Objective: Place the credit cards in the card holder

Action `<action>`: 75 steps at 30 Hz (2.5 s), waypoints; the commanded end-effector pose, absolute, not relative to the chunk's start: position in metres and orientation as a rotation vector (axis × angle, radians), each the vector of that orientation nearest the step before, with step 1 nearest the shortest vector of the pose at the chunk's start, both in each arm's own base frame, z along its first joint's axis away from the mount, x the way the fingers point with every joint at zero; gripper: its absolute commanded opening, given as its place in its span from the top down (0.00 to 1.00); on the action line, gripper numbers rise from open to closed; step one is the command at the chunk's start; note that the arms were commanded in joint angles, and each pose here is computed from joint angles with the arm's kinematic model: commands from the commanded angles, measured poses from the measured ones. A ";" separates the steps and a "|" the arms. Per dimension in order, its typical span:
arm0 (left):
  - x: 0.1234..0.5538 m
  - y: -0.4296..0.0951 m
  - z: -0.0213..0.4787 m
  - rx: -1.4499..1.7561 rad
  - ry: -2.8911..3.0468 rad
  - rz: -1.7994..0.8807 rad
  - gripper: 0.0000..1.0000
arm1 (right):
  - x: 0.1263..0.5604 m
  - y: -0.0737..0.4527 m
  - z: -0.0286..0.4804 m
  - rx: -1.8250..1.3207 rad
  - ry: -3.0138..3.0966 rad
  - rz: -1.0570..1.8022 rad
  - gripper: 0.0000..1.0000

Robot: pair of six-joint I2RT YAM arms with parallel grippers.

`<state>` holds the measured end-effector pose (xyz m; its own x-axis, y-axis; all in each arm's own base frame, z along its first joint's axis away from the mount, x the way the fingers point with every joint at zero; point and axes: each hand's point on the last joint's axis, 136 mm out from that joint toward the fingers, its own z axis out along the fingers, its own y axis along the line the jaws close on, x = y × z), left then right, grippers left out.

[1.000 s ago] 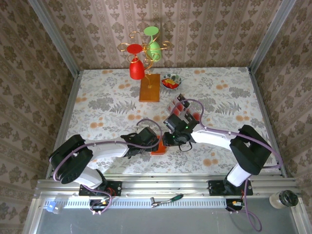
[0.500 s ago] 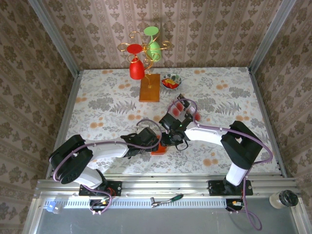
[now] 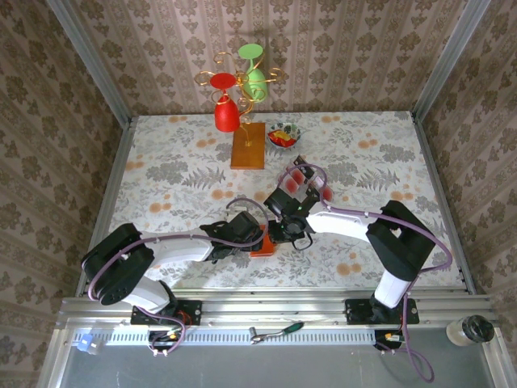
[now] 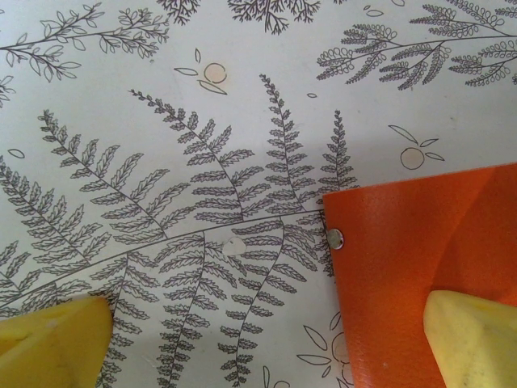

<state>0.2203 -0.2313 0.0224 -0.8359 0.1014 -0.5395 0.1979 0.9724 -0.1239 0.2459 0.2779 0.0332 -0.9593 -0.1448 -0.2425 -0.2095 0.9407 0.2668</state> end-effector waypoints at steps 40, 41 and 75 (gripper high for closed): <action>0.205 -0.206 -0.003 0.223 2.644 -0.110 0.00 | 0.245 0.299 0.045 -0.284 2.846 0.619 1.00; 0.205 -0.206 -0.003 0.224 2.644 -0.109 0.00 | 0.245 0.301 0.045 -0.285 2.847 0.629 1.00; 0.205 -0.209 0.000 0.223 2.639 -0.120 0.00 | 0.235 0.282 -0.005 -0.200 2.945 0.512 1.00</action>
